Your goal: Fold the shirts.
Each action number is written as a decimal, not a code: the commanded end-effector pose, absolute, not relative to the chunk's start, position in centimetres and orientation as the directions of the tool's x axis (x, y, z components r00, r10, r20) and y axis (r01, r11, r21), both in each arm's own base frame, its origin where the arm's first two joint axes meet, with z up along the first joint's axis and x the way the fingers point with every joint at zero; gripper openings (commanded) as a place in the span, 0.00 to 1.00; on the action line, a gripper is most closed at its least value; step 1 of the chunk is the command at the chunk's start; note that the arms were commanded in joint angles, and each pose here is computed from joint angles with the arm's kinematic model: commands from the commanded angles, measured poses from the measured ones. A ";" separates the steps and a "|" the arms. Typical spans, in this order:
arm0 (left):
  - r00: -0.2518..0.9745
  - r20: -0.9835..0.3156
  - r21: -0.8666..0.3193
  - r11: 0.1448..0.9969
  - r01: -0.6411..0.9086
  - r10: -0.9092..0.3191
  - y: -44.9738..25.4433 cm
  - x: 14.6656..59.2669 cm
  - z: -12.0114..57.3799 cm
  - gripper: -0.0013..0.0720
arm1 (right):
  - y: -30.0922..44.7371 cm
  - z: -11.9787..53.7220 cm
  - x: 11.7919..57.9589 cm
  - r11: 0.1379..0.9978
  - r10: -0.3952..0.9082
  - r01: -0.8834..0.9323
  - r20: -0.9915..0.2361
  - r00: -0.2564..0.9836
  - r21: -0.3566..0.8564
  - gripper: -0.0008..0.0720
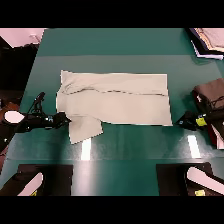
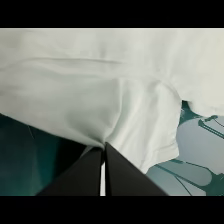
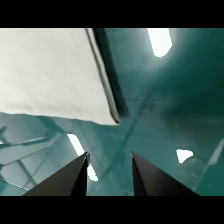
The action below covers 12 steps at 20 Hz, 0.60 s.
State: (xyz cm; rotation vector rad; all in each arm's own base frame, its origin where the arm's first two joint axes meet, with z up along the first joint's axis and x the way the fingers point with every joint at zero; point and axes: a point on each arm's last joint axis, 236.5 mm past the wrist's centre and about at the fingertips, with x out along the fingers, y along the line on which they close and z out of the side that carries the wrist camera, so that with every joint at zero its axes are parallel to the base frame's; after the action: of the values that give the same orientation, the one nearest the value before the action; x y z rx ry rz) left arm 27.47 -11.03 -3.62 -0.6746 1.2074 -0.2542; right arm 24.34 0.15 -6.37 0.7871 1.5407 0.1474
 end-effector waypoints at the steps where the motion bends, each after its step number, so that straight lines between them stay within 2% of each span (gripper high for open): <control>1: 0.326 -0.777 -0.606 0.780 -0.158 -0.538 -11.4 26.8 -3.6 0.05 | 1.1 -7.6 25.4 0.668 0.611 0.425 -0.776 0.156 0.611 0.46; 7: 0.320 -0.779 -0.605 0.781 -0.158 -0.539 -11.4 26.6 -3.6 0.05 | 0.6 -8.1 26.2 0.670 0.590 0.431 -0.786 0.185 0.604 0.46; 12: 0.314 -0.780 -0.606 0.780 -0.157 -0.542 -11.5 26.5 -3.7 0.05 | 2.4 -8.5 26.7 0.721 0.575 0.367 -0.803 0.157 0.587 0.45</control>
State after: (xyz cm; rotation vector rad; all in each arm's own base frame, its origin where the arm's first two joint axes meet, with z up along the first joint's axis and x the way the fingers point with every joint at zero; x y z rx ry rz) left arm 26.62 -11.41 -3.68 -0.6693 1.2436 -0.2759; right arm 26.29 1.75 -8.11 0.8711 1.4557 0.1659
